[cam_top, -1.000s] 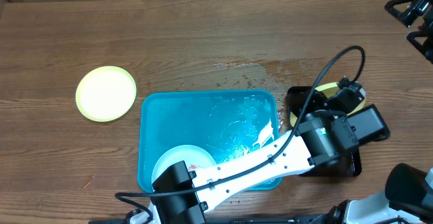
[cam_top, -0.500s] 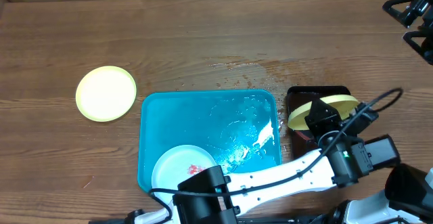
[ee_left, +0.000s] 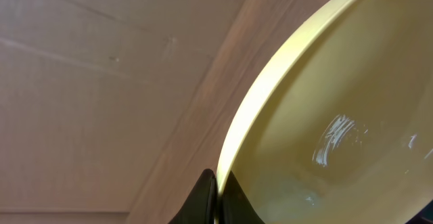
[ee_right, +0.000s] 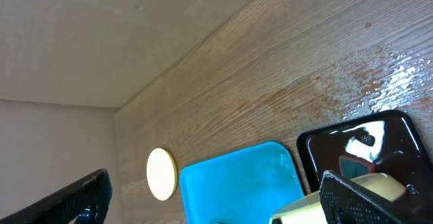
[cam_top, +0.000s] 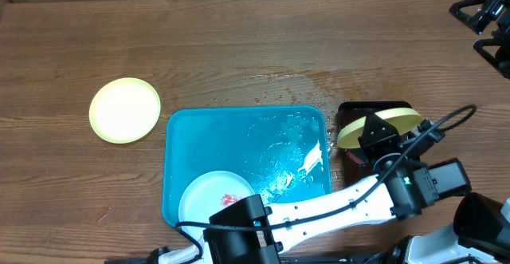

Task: Clean dirty plates on tray and stack at the side
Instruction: 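Lift the cleaned plate with the left gripper and carry it right over the dark tray, then swing the held plate back left across the teal tray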

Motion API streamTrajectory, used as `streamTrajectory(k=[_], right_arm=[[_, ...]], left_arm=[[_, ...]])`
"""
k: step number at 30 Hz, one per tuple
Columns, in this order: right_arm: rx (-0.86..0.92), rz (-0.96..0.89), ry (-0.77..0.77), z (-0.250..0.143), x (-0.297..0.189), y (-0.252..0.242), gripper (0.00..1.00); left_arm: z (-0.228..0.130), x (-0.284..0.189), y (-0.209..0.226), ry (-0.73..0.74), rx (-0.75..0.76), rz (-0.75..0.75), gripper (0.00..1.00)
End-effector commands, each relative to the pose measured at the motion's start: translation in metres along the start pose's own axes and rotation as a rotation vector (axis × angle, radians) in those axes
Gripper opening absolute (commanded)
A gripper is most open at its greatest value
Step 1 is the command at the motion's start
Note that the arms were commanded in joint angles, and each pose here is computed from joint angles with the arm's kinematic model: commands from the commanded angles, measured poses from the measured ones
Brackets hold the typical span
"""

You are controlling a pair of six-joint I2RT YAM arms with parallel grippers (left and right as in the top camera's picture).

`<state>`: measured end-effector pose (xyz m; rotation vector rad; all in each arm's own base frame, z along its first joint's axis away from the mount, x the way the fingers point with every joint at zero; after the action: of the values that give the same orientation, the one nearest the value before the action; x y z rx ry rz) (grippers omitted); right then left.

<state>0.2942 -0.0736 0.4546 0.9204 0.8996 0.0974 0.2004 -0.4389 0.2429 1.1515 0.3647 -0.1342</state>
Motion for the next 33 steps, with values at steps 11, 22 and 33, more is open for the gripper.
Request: streamTrajectory(k=[11, 22, 33], right_arm=[[-0.046, 0.022, -0.032, -0.008, -0.014, 0.009, 1.00], [-0.045, 0.022, -0.031, -0.008, -0.014, 0.009, 1.00], [-0.060, -0.068, -0.053, -0.008, -0.009, 0.007, 1.00]], left_arm=[[-0.026, 0.056, 0.098, 0.118, -0.379, -0.205, 0.04], [-0.117, 0.126, 0.185, 0.323, -0.771, -0.786, 0.04], [-0.256, 0.201, 0.244, 0.621, -1.235, -0.769, 0.05]])
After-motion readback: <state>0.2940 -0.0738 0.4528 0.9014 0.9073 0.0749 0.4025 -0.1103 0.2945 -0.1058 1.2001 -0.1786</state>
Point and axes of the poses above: each gripper's point midway between its finger pads, its own x axis out along the fingers, its own y axis along the line the jaws close on, z = x × y, the point moved 9 cm from there along -x, back along the fingers, and after that the axes turned 7 degrees about x, right-handed, at the moved point
